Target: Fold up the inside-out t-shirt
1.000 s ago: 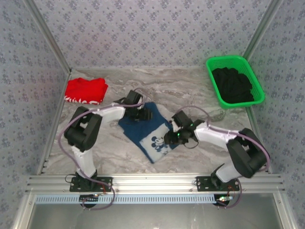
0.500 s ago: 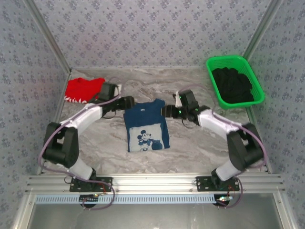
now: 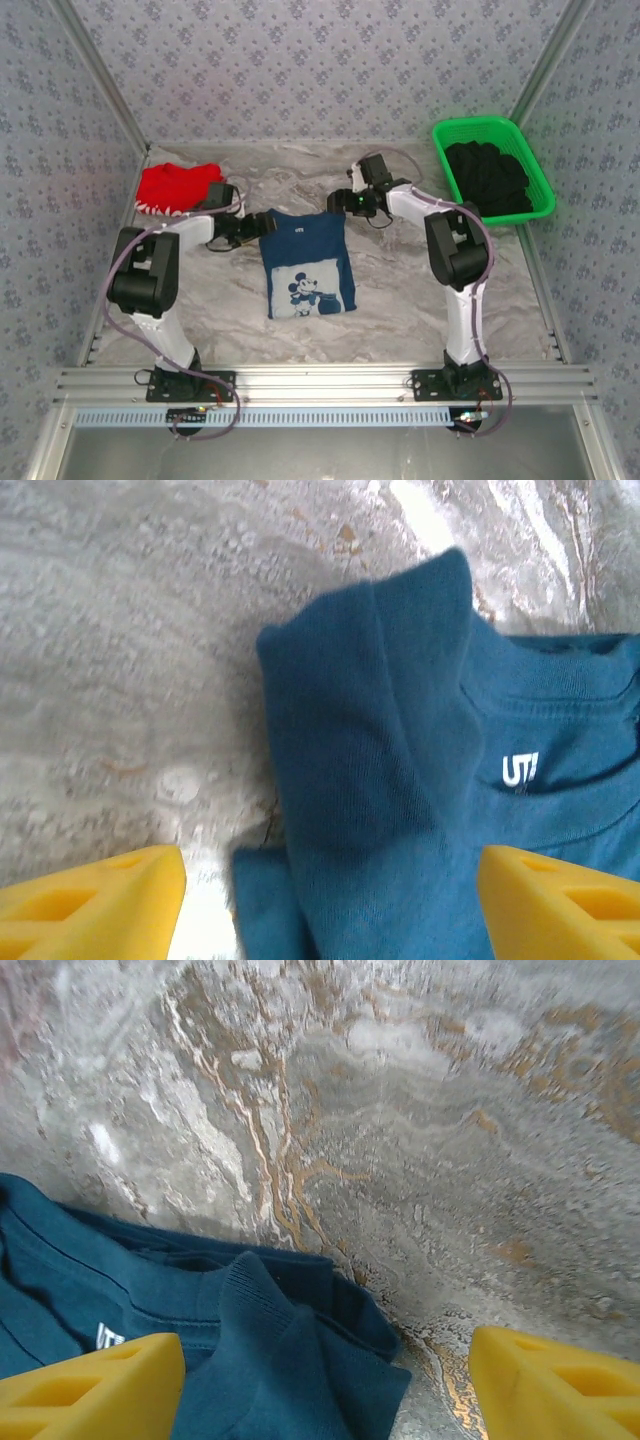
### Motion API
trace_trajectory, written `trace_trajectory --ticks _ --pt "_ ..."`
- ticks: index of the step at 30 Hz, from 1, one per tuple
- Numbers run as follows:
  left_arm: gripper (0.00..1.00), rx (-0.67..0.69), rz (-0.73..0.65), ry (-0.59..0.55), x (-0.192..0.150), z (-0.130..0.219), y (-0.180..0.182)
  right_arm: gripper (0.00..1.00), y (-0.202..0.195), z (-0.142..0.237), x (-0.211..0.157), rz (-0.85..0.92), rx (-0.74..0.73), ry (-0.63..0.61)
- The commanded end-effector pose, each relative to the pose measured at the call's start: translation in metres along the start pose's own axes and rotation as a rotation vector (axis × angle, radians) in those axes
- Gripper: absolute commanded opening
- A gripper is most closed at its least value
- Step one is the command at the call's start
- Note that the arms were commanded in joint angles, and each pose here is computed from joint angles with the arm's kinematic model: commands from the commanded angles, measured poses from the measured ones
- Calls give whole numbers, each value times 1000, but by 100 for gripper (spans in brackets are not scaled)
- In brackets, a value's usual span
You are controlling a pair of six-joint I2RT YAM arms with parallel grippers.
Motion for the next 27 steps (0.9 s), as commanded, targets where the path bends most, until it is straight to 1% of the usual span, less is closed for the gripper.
trace_trajectory --ticks 1,9,12,20,23,27 --pt "76 -63 -30 -8 9 -7 -12 76 7 -10 -10 17 24 73" --pt "63 -100 -36 38 0 -30 -16 72 9 -25 -33 18 28 131" --pt "57 -113 -39 57 -4 -37 -18 68 12 -28 -41 26 40 149" --pt "48 -117 -42 79 -11 -46 -18 60 17 -27 -62 45 39 195" --pt "42 -123 -41 89 -16 -49 -17 54 17 -29 -66 44 39 199" --pt "34 -140 -34 101 -21 -54 -17 45 23 -31 -61 42 68 181"
Point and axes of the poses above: each hand's point on the last joint's axis, 136 mm out from that joint toward the fingers, its own z axis back along the fingers, its own y axis along the line the jaws close on, x = y × z, the point moved 3 cm from there along z, back along the fingers, and after that the axes turned 7 degrees about -z, right-handed, at the moved point
